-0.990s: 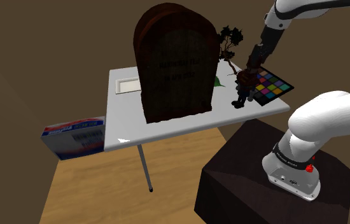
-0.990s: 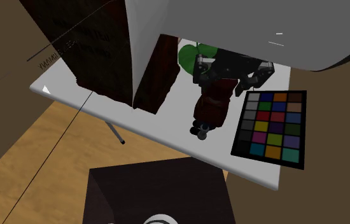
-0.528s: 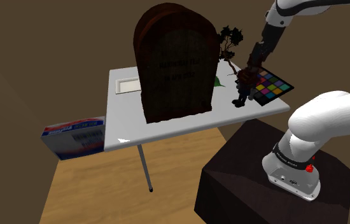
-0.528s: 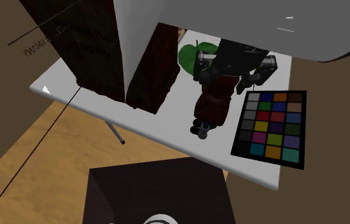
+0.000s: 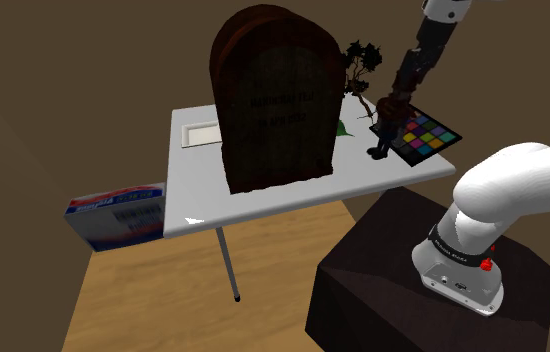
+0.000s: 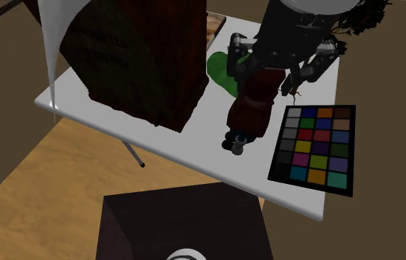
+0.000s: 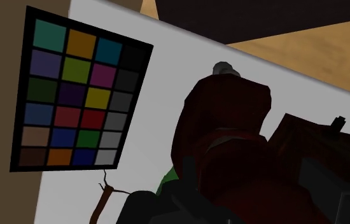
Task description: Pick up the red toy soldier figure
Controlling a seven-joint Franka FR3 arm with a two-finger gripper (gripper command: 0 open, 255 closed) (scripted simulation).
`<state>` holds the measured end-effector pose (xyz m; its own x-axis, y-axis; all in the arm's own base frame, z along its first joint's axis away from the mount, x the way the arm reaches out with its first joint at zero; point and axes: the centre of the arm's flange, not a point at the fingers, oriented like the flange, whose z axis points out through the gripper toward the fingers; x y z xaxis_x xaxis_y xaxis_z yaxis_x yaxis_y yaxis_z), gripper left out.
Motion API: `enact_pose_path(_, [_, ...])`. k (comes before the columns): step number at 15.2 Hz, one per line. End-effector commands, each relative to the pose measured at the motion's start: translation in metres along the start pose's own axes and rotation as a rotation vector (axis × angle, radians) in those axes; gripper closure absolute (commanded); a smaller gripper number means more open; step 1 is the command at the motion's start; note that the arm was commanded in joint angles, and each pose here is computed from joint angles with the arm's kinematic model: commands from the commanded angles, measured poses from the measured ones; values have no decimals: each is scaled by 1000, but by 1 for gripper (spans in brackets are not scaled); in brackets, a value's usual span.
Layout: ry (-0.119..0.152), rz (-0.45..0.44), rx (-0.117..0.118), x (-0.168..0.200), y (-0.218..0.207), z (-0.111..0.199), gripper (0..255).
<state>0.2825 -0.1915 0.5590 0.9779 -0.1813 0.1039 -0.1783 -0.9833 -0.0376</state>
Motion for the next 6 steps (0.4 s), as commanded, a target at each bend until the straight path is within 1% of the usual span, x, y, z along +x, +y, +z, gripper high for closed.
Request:
enact_pose_path(1, [1,0,0,2,0,-11,255])
enact_pose_path(4, [1,0,0,3,-1,-27,255])
enact_pose_path(6, [1,0,0,3,-1,-28,255])
